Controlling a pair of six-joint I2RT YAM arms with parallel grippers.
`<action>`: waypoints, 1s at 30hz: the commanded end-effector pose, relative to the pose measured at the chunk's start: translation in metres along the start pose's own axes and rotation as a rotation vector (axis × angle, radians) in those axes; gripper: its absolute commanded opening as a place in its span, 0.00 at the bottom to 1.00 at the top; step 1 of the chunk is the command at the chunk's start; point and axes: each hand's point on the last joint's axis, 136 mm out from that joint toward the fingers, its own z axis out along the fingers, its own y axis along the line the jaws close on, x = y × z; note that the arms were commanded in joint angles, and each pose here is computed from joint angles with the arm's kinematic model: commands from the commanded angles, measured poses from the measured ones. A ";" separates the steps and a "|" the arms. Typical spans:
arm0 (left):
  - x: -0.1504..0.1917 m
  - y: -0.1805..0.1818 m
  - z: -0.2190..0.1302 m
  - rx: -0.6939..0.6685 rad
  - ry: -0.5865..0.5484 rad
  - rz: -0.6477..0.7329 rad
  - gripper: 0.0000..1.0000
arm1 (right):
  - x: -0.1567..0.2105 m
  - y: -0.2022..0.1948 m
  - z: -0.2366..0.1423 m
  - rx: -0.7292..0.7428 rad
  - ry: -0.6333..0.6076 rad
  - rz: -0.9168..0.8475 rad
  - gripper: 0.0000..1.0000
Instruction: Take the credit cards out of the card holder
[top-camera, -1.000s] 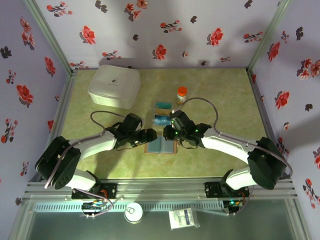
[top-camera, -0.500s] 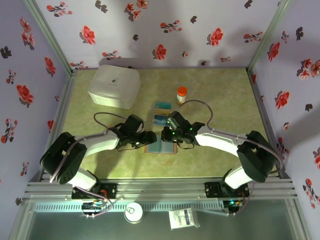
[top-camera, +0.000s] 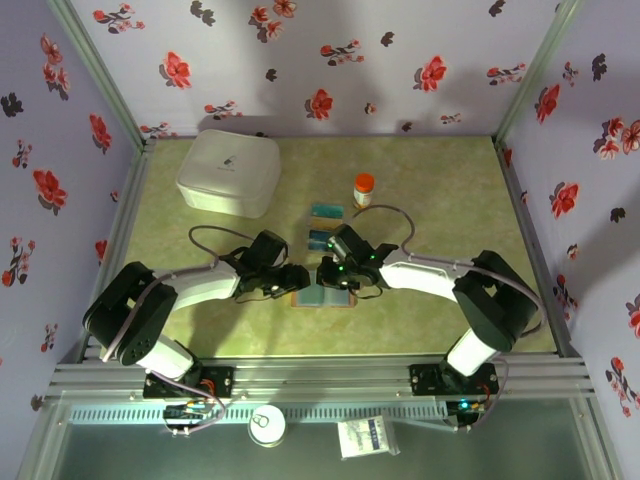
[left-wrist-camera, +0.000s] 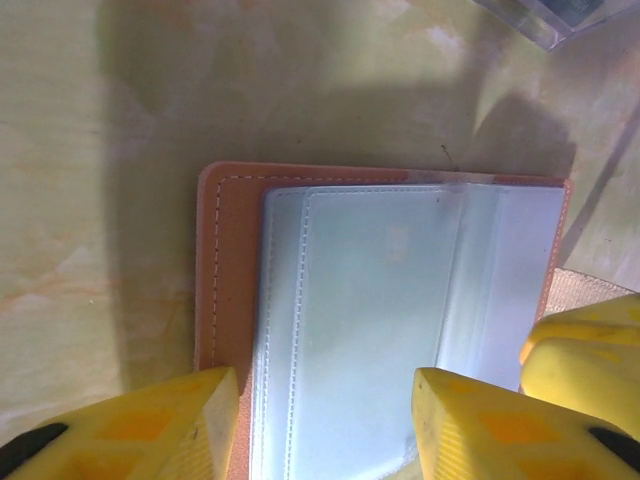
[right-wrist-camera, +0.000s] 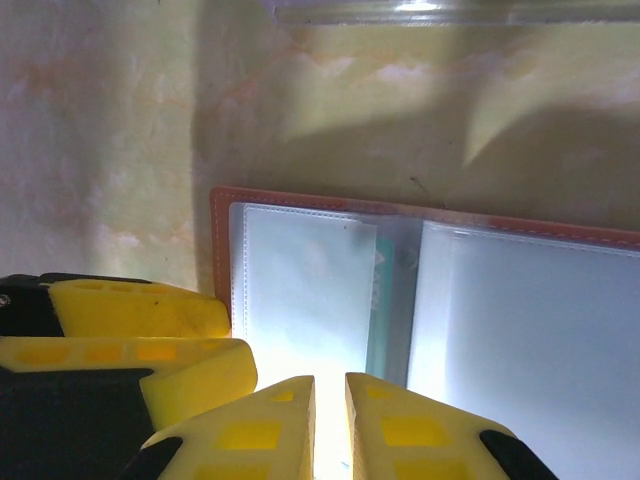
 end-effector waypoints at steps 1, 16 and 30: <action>0.008 0.016 0.002 -0.048 0.023 -0.015 0.47 | -0.002 0.018 0.004 -0.064 0.012 0.017 0.16; 0.009 0.022 0.000 -0.062 0.023 -0.024 0.46 | 0.009 0.007 0.023 -0.041 0.071 0.041 0.16; 0.010 0.027 0.000 -0.080 0.031 -0.027 0.46 | 0.009 -0.015 0.015 0.079 0.060 0.011 0.17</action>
